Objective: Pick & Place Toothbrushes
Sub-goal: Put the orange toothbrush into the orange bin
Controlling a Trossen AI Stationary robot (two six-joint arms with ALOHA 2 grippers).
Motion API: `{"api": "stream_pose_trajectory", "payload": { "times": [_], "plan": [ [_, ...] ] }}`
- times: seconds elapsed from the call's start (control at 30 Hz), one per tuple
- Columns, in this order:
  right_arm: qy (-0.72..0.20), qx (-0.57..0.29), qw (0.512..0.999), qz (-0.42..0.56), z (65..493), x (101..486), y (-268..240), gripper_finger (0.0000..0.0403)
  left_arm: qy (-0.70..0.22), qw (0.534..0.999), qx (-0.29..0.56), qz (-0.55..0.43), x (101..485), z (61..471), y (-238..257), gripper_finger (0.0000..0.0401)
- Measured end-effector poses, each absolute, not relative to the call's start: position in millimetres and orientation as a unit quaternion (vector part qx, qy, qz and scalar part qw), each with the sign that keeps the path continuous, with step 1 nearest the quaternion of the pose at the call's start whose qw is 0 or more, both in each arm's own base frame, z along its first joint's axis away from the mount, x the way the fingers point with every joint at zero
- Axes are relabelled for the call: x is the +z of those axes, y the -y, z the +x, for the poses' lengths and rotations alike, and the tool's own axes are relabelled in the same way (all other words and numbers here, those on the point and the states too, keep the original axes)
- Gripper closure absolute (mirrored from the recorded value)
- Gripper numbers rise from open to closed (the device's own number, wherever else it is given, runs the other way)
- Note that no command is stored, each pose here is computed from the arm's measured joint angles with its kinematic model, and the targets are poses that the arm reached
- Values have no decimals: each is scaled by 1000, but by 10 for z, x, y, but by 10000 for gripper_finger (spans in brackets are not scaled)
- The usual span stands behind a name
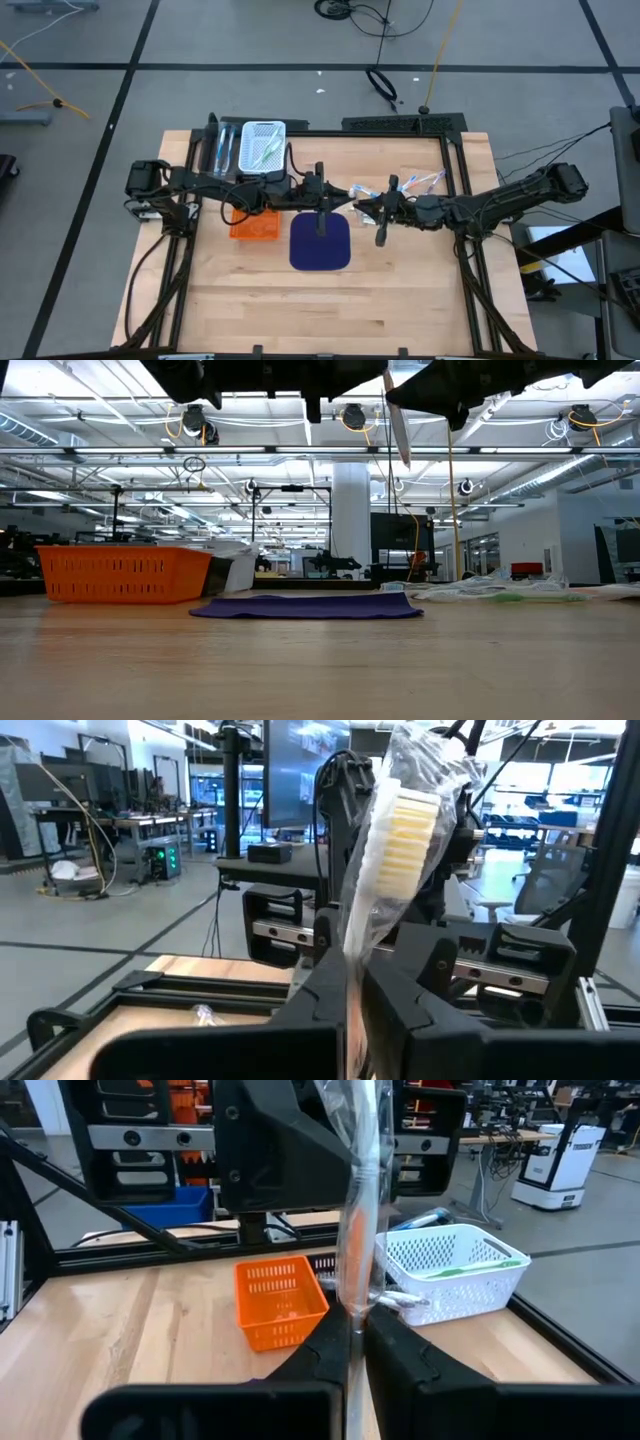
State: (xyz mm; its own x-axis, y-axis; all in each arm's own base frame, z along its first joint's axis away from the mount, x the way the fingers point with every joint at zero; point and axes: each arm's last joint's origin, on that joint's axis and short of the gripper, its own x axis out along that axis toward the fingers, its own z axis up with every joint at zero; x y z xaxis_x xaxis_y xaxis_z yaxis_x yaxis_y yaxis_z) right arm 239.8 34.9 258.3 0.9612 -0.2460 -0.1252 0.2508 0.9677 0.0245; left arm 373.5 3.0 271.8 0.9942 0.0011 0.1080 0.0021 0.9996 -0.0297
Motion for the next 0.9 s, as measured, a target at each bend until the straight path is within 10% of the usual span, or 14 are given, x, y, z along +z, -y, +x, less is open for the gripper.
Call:
{"api": "stream_pose_trajectory", "payload": {
  "times": [0.47,0.9],
  "plan": [
    [-89,-127,988,2,2390,2529,-345,282,43,999,-2,-17,2707,3731,-25,400],
    [-135,-130,982,2,2366,2436,-341,233,-149,987,22,-62,2950,3190,-27,401]
  ]
}}
